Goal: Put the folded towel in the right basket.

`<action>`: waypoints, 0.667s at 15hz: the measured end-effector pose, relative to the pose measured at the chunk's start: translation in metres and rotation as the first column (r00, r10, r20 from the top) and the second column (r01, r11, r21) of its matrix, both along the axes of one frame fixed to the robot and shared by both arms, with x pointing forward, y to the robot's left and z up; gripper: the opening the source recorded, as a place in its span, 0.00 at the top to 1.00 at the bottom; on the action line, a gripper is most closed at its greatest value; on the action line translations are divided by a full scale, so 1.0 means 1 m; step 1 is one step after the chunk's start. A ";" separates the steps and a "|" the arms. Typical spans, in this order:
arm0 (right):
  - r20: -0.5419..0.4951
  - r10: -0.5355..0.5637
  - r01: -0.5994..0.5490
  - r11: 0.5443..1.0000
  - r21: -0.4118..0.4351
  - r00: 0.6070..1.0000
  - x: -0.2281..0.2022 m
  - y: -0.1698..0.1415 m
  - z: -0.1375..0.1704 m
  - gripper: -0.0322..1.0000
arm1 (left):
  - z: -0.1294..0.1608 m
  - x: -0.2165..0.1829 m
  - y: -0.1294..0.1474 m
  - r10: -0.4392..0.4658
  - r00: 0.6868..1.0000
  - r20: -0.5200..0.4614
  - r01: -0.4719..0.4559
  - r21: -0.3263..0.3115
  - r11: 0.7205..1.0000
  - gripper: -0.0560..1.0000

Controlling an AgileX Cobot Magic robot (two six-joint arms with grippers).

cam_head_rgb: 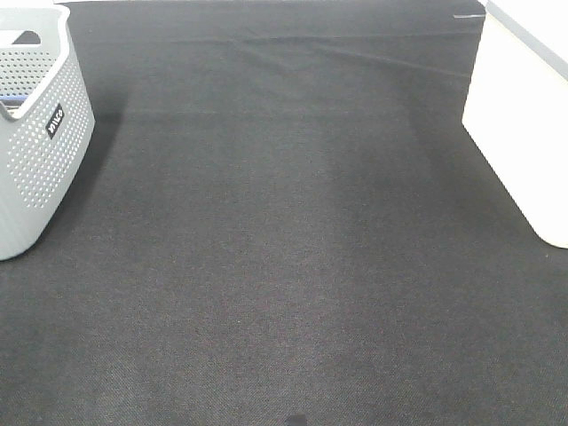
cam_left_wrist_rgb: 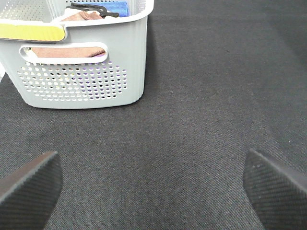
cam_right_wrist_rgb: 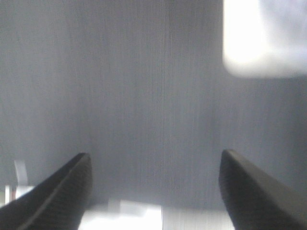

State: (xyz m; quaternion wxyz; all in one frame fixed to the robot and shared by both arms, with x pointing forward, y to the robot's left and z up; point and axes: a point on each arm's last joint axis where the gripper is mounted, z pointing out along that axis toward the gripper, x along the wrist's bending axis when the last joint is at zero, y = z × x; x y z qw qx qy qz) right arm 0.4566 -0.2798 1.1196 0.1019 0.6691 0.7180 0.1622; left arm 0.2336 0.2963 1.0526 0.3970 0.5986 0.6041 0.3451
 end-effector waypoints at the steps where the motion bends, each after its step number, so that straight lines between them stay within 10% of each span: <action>1: -0.029 0.000 0.000 1.000 -0.002 1.000 -0.019 -0.001 -0.013 0.29 | 0.000 0.000 0.000 0.000 1.000 0.000 0.000 0.000 1.000 0.03; 10: 0.141 -0.001 0.005 1.000 -0.025 0.990 -0.153 -0.011 -0.059 0.29 | 0.000 0.000 0.000 0.000 1.000 0.000 0.000 0.000 1.000 0.03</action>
